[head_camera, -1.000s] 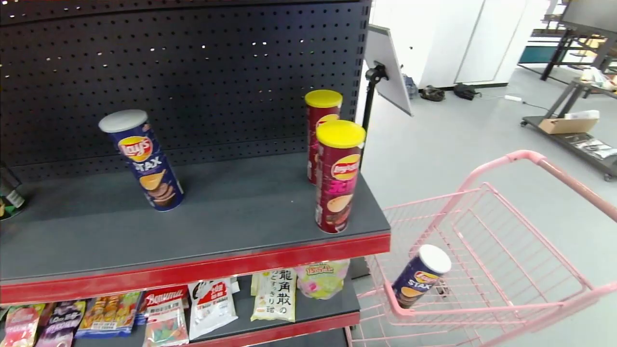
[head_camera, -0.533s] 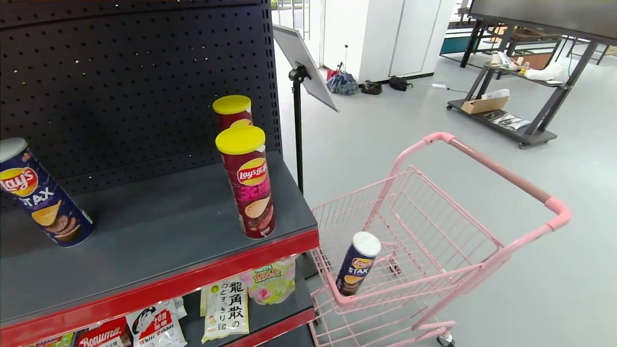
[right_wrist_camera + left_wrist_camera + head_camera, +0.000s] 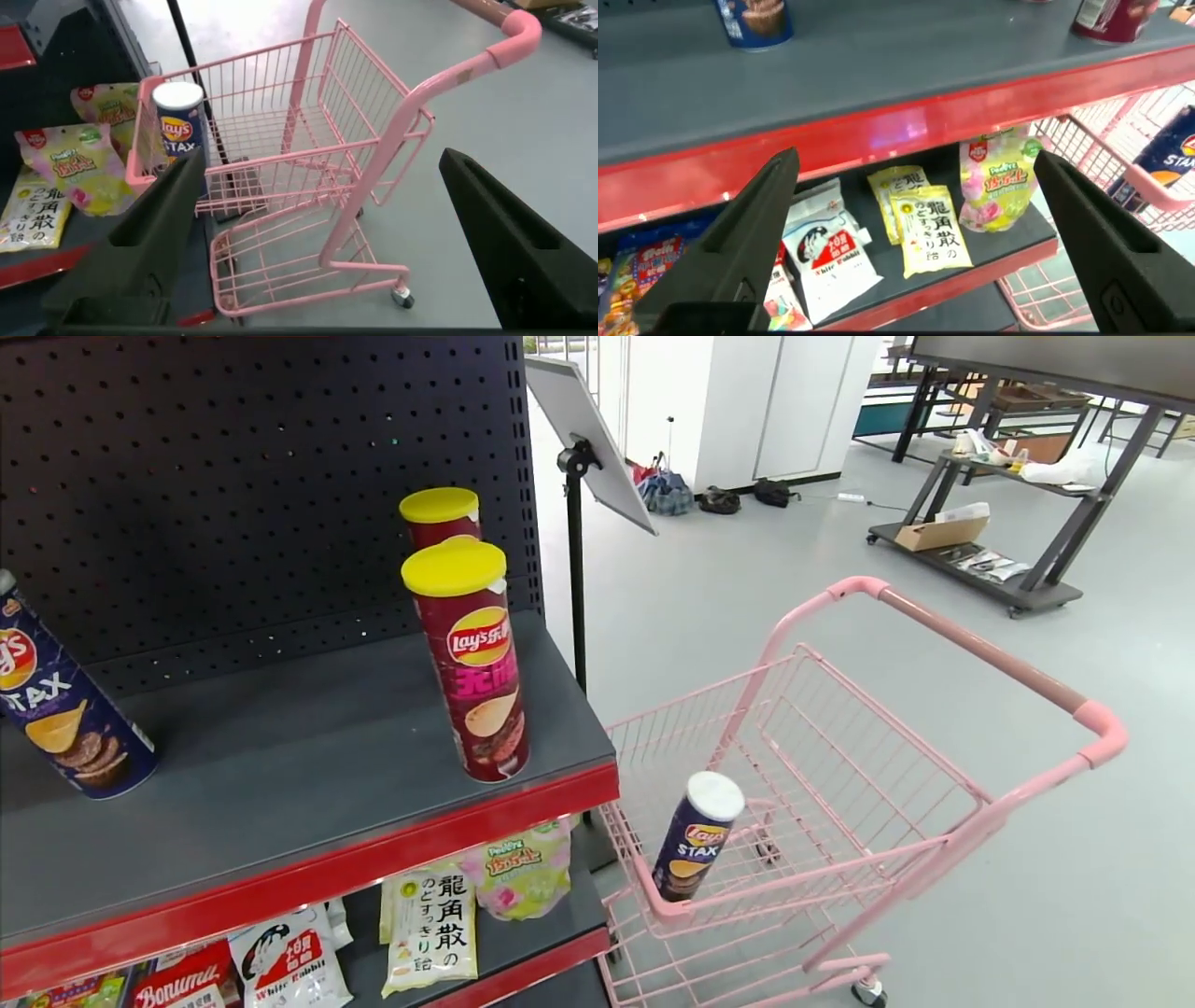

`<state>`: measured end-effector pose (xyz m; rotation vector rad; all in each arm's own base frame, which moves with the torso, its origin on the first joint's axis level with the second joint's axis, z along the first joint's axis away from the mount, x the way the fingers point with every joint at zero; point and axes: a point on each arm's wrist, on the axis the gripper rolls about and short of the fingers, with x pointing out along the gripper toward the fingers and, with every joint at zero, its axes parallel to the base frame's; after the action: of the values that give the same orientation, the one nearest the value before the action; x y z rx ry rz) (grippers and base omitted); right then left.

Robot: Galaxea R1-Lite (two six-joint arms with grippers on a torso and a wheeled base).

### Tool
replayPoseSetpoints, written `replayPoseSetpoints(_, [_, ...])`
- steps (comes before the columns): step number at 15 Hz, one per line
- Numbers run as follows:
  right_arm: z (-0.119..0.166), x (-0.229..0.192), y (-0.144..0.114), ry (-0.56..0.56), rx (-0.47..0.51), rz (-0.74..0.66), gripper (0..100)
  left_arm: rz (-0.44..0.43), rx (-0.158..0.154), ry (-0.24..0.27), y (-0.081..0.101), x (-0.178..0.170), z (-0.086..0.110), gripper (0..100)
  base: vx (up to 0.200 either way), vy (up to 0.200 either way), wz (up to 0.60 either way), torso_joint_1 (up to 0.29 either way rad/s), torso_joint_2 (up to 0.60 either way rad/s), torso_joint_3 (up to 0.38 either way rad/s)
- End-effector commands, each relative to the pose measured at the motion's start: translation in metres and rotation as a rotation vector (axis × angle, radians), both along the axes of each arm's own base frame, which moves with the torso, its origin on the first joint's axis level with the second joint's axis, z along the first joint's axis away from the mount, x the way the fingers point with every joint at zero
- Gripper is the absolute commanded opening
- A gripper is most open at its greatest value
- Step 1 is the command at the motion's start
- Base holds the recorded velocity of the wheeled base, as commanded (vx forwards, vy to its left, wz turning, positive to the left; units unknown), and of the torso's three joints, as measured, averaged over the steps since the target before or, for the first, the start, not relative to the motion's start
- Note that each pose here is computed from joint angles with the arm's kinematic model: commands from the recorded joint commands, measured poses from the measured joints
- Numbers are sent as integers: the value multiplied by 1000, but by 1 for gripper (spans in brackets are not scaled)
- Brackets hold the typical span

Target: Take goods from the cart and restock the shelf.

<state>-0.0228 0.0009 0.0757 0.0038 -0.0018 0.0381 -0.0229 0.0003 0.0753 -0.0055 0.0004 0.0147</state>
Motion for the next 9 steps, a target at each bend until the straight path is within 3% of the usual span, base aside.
replayPoseSetpoints(1, [0,0,0,-1,1,0,100,1,-1,1,0,0,0,100,0,0,0,-129,349,207])
replayPoseSetpoints(9, [0,0,0,0,2,-1,100,1,-1,1,0,0,0,100,0,0,0,-155,412,264])
